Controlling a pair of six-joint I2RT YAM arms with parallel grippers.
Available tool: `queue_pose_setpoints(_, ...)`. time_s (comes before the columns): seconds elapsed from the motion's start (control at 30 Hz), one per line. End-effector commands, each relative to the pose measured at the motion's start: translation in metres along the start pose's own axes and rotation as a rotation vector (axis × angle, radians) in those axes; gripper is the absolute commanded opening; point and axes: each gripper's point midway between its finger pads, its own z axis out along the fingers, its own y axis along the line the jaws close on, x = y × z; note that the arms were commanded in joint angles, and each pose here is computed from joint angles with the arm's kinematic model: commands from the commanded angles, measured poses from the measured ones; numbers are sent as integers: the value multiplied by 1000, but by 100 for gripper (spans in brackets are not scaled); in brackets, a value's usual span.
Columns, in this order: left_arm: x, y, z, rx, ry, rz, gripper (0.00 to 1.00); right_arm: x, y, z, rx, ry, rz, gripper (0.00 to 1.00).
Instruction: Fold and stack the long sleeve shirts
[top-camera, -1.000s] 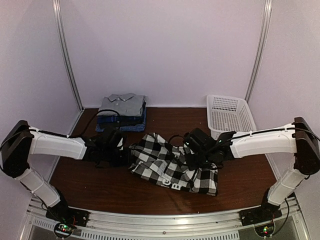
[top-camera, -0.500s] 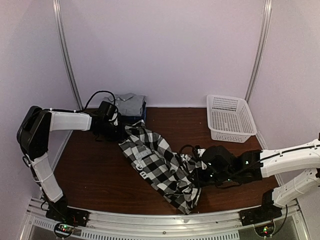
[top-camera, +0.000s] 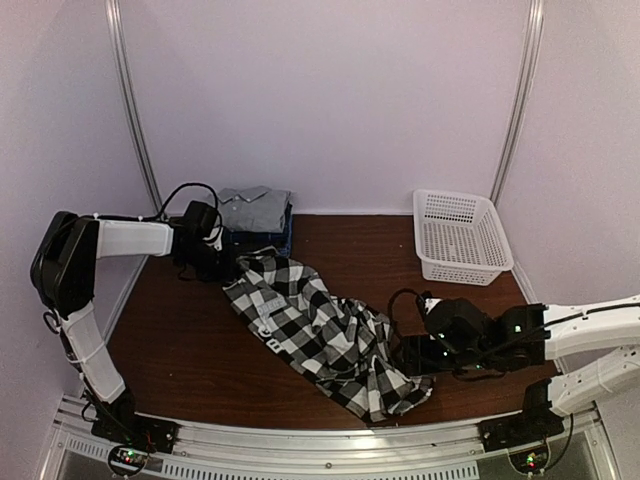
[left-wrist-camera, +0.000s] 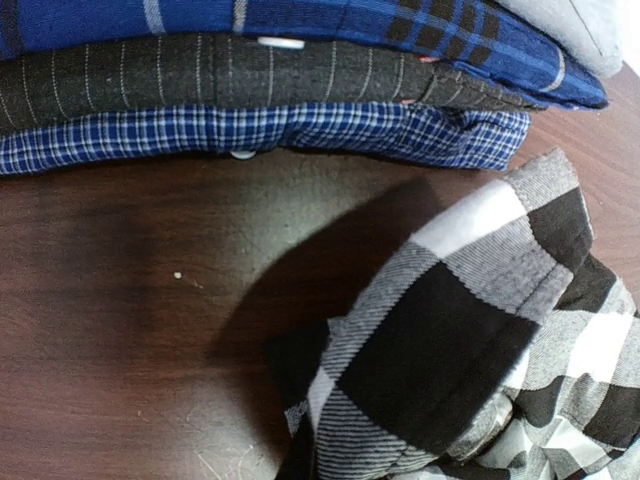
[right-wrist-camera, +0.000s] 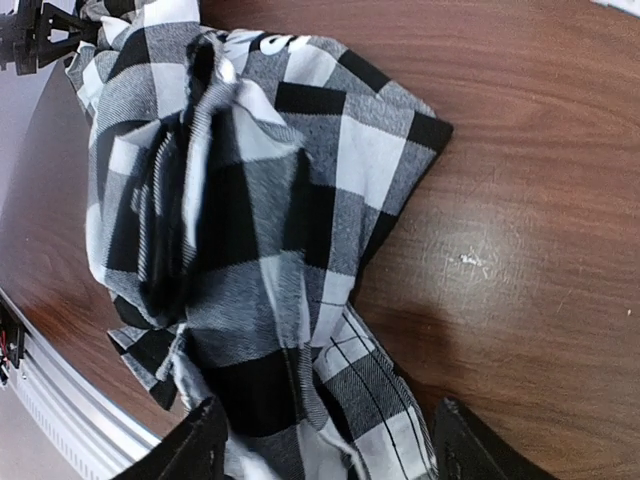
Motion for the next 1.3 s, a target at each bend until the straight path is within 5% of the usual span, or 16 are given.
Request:
queue_pose_setpoints(0.0, -19, -11, -9, 30, -43, 26, 5, -42, -5, -7, 88, -123, -33, 75)
queue_pose_setpoints(0.1, -22, -11, -15, 21, -58, 28, 23, -67, -1, -2, 89, -161, -47, 80)
queue_pose_setpoints(0.4, -25, -21, -61, 24, -149, 55, 39, -111, 24, 47, 28, -144, -145, 86)
queue_pose_setpoints(0.83, 73, -120, -28, 218, 15, 148, 36, -140, 51, 100, -44, -85, -220, 83)
queue_pose_setpoints(1.03, 110, -133, -5, 265, 100, 137, 34, -128, 55, 113, -74, -31, -242, 81)
queue_pose_setpoints(1.13, 118, -131, 5, 259, 121, 132, 33, -119, 54, 120, -71, 2, -251, 76)
queue_pose_setpoints(1.27, 123, -124, 13, 236, 136, 130, 33, -113, 46, 123, -42, 22, -244, 57)
